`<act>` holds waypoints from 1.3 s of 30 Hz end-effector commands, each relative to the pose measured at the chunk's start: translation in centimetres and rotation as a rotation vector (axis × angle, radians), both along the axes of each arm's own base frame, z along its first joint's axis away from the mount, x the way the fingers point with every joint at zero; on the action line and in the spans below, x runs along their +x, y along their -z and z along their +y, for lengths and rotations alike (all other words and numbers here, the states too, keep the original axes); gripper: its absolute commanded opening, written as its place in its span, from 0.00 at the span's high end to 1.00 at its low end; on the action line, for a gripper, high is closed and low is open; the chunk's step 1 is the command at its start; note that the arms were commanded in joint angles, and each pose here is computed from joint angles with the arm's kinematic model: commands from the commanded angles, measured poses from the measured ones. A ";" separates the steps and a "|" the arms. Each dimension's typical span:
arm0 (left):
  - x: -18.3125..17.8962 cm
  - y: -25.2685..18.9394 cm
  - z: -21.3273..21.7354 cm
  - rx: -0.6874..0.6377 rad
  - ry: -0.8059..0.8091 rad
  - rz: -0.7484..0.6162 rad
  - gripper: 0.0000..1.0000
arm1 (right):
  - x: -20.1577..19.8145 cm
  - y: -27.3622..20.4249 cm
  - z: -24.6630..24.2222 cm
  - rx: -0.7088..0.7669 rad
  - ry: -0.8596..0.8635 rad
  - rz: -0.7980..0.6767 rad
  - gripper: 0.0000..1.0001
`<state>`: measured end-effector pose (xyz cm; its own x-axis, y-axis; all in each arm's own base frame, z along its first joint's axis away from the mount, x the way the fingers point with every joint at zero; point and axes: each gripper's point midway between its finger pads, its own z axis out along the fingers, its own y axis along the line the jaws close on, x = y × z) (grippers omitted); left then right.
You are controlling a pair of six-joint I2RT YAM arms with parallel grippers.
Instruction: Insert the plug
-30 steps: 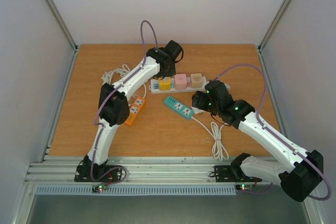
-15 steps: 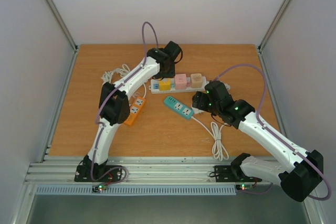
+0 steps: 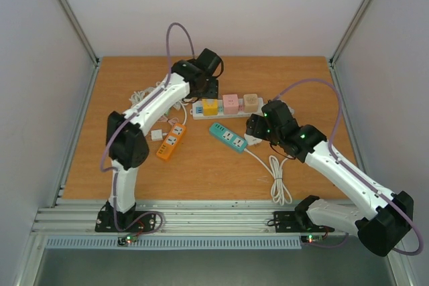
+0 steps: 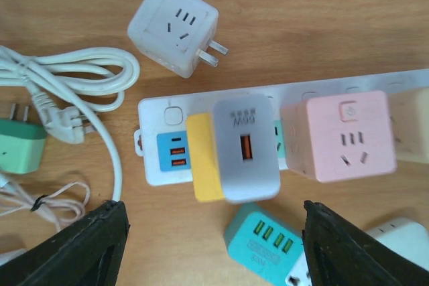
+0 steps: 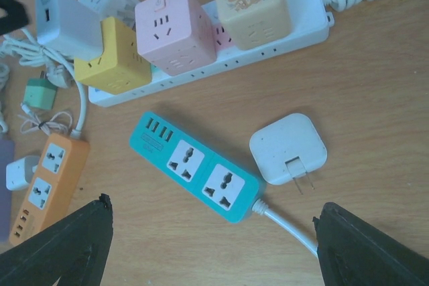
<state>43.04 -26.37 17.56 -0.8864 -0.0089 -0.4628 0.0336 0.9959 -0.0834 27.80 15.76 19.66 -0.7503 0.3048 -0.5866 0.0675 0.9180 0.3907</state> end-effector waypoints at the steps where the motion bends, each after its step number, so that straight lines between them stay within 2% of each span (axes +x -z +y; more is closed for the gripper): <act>1: -0.3 -5.1 0.5 -0.076 0.028 -0.157 0.27 | 0.8 -1.3 -0.3 -0.054 -0.009 -0.033 0.17; 7: -3.8 -8.1 2.8 -0.161 0.054 -0.295 0.27 | 1.4 -1.2 1.3 -0.084 -0.095 -0.010 0.17; 14: -10.0 -3.9 6.9 -0.201 0.037 -0.282 0.24 | 1.1 -0.1 4.8 -0.116 -0.205 0.029 0.17; 18: -12.0 0.3 10.7 -0.184 -0.069 -0.220 0.25 | 0.5 0.9 7.4 -0.142 -0.271 0.047 0.18; 20: -12.4 2.1 12.5 -0.198 -0.138 -0.195 0.29 | 0.1 1.4 9.1 -0.150 -0.315 0.058 0.18; 25: -12.3 5.4 15.9 -0.275 -0.306 -0.129 0.41 | -0.7 2.8 12.3 -0.177 -0.377 0.080 0.20; 30: -10.6 7.6 17.4 -0.222 -0.392 -0.093 0.35 | -1.1 4.3 13.3 -0.166 -0.378 0.116 0.21; 34: -9.1 10.5 18.4 -0.146 -0.443 -0.049 0.36 | -1.2 4.8 13.4 -0.172 -0.372 0.128 0.23; 39: -7.7 11.5 18.4 -0.151 -0.447 -0.031 0.37 | -1.3 4.9 13.2 -0.180 -0.370 0.127 0.23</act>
